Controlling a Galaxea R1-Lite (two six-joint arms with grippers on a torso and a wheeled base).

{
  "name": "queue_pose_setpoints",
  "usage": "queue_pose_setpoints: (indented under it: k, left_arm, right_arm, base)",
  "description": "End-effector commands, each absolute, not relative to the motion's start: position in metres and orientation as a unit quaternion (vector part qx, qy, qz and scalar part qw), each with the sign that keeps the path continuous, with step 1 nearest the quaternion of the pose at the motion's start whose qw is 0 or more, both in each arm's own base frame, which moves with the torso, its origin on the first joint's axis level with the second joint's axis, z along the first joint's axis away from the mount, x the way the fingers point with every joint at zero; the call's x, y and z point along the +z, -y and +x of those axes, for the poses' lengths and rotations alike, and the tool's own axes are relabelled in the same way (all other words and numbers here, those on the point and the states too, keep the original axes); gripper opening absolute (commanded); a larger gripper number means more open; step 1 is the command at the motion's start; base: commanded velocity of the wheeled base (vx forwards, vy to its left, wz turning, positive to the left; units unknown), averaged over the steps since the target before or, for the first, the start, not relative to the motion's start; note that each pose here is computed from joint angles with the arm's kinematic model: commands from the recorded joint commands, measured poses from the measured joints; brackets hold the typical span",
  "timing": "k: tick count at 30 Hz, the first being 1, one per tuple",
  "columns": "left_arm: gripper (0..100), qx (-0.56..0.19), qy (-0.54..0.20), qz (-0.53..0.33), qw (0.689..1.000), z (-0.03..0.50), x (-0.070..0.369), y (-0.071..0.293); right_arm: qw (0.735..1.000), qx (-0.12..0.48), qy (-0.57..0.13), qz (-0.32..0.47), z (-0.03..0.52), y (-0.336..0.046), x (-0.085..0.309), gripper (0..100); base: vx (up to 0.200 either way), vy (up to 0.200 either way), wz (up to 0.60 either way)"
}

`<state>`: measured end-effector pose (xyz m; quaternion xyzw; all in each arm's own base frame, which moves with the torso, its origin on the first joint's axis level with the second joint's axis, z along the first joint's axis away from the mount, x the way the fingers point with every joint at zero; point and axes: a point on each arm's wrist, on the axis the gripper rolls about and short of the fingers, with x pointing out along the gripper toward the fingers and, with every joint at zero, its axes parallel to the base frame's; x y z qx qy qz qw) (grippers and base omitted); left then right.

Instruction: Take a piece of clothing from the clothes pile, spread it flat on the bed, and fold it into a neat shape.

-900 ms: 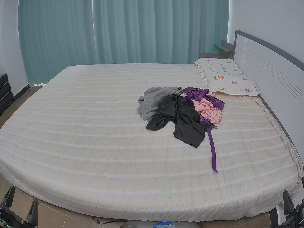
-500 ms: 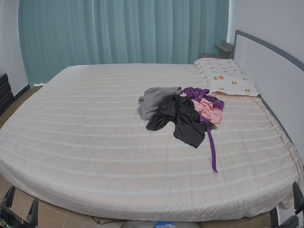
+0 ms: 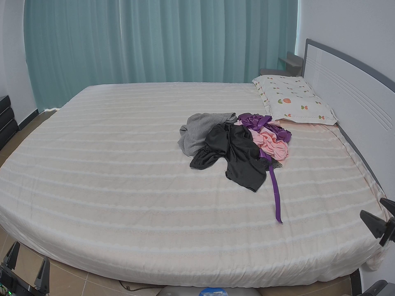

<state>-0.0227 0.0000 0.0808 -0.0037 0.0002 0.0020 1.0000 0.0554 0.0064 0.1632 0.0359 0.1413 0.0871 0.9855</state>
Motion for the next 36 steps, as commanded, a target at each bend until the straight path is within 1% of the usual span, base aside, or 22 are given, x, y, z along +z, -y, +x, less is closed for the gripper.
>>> queue_pose_setpoints:
  k: [1,2,3,5,7,9,11,12,14,16,17,18,23,25,28,31,33,36]
  left_arm:
    - [100,0.002,-0.004,-0.004,1.0,-0.022,0.076,0.0]
    - [100,0.002,-0.004,-0.004,1.0,-0.022,0.076,0.0]
    - [100,0.002,-0.004,-0.004,1.0,-0.022,0.076,0.0]
    - [100,0.002,-0.004,-0.004,1.0,-0.022,0.076,0.0]
    - [100,0.002,-0.004,-0.004,1.0,-0.022,0.076,0.0]
    - [100,0.002,-0.004,-0.004,1.0,-0.022,0.076,0.0]
    - [100,0.002,-0.004,-0.004,1.0,-0.022,0.076,0.0]
    - [100,0.002,-0.003,-0.004,1.0,-0.022,0.076,0.0]
    - [100,0.002,-0.004,-0.004,1.0,-0.022,0.076,0.0]
    - [100,0.002,-0.004,-0.004,1.0,-0.022,0.076,0.0]
    - [100,0.002,-0.004,-0.004,1.0,-0.022,0.076,0.0]
    - [100,0.002,-0.004,-0.004,1.0,-0.022,0.076,0.0]
    - [100,0.002,-0.004,-0.004,1.0,-0.022,0.076,0.0]
    - [100,0.002,-0.004,-0.004,1.0,-0.022,0.076,0.0]
    - [100,0.002,-0.004,-0.004,1.0,-0.022,0.076,0.0]
    - [100,0.002,-0.004,-0.004,1.0,-0.022,0.076,0.0]
    - [100,0.002,-0.004,-0.004,1.0,-0.022,0.076,0.0]
    - [100,0.002,-0.004,-0.004,1.0,-0.022,0.076,0.0]
  right_arm:
    - [0.946,0.107,-0.293,0.092,0.177,-0.029,0.149,100]
    - [0.945,0.106,-0.294,0.094,0.179,-0.029,0.149,100]
    - [0.938,0.103,-0.309,0.117,0.207,-0.036,0.141,100]
    - [0.935,0.099,-0.316,0.128,0.228,-0.043,0.132,100]
    - [0.93,0.094,-0.323,0.146,0.267,-0.054,0.114,100]
    - [0.928,0.09,-0.327,0.152,0.283,-0.058,0.106,100]
    - [0.925,0.073,-0.335,0.165,0.309,-0.067,0.093,100]
    - [0.925,0.071,-0.334,0.166,0.31,-0.068,0.092,100]
    - [0.92,0.044,-0.337,0.193,0.339,-0.08,0.076,100]
    - [0.917,0.034,-0.337,0.21,0.356,-0.088,0.067,100]
    - [0.917,0.033,-0.338,0.21,0.357,-0.088,0.066,100]
    - [0.915,0.029,-0.34,0.216,0.371,-0.093,0.057,100]
    - [0.914,0.009,-0.341,0.22,0.405,-0.1,0.026,100]
    - [0.911,0.001,-0.338,0.236,0.415,-0.105,0.018,100]
    - [0.906,0.001,-0.337,0.256,0.425,-0.115,0.009,100]
    - [0.901,-0.002,-0.347,0.262,0.434,-0.124,-0.01,100]
    - [0.897,-0.008,-0.351,0.269,0.44,-0.125,-0.02,100]
    - [0.891,-0.017,-0.353,0.284,0.447,-0.124,-0.023,100]
  base:
    - [0.0,0.0,0.0]
    - [0.0,0.0,0.0]
    - [0.0,0.0,0.0]
    - [0.0,0.0,0.0]
    - [0.0,0.0,0.0]
    - [0.0,0.0,0.0]
    - [0.0,0.0,0.0]
    - [0.0,0.0,0.0]
    - [0.0,0.0,0.0]
    - [0.0,0.0,0.0]
    - [0.0,0.0,0.0]
    - [0.0,0.0,0.0]
    - [0.0,0.0,0.0]
    - [0.0,0.0,0.0]
    - [0.0,0.0,0.0]
    - [0.0,0.0,0.0]
    - [0.0,0.0,0.0]
    - [0.0,0.0,0.0]
